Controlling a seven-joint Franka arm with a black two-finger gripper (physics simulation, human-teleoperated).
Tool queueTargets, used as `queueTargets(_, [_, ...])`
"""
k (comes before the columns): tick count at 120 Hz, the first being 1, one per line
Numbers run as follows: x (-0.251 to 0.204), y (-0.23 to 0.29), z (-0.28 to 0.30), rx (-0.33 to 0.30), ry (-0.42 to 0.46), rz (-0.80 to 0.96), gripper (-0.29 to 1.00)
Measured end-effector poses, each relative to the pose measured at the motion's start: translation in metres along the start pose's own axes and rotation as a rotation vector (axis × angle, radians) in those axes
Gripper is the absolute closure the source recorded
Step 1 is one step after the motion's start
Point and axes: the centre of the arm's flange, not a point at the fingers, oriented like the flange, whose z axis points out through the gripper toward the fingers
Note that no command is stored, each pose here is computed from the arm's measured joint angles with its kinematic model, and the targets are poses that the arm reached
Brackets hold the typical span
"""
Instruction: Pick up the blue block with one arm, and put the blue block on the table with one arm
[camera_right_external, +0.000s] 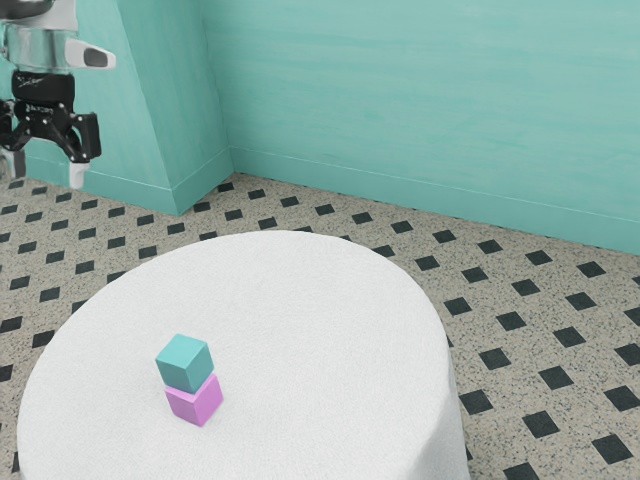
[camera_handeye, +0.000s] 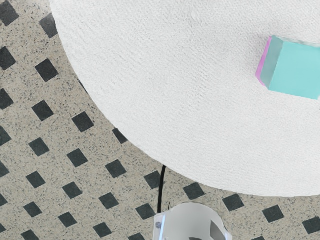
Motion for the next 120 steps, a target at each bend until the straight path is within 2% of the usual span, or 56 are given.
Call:
queueTargets(11, [0.028,0.020,-0.006,0.016,0.142,0.015,0.00])
queueTargets(18, [0.039,0.041,-0.009,0.009,0.199,0.040,0.00])
queueTargets(25, [0.048,0.065,0.012,-0.007,0.206,0.064,0.00])
queueTargets(37, [0.031,0.089,0.106,-0.041,0.171,0.090,0.00])
queueTargets(47, [0.029,0.111,0.158,-0.053,0.193,0.102,0.00])
queueTargets(60, [0.025,0.124,0.194,-0.080,0.264,0.102,0.00])
queueTargets(76, [0.015,0.139,0.201,-0.083,0.355,0.185,0.00])
queueTargets(120, [-0.033,0.151,0.244,-0.106,0.305,0.333,0.00])
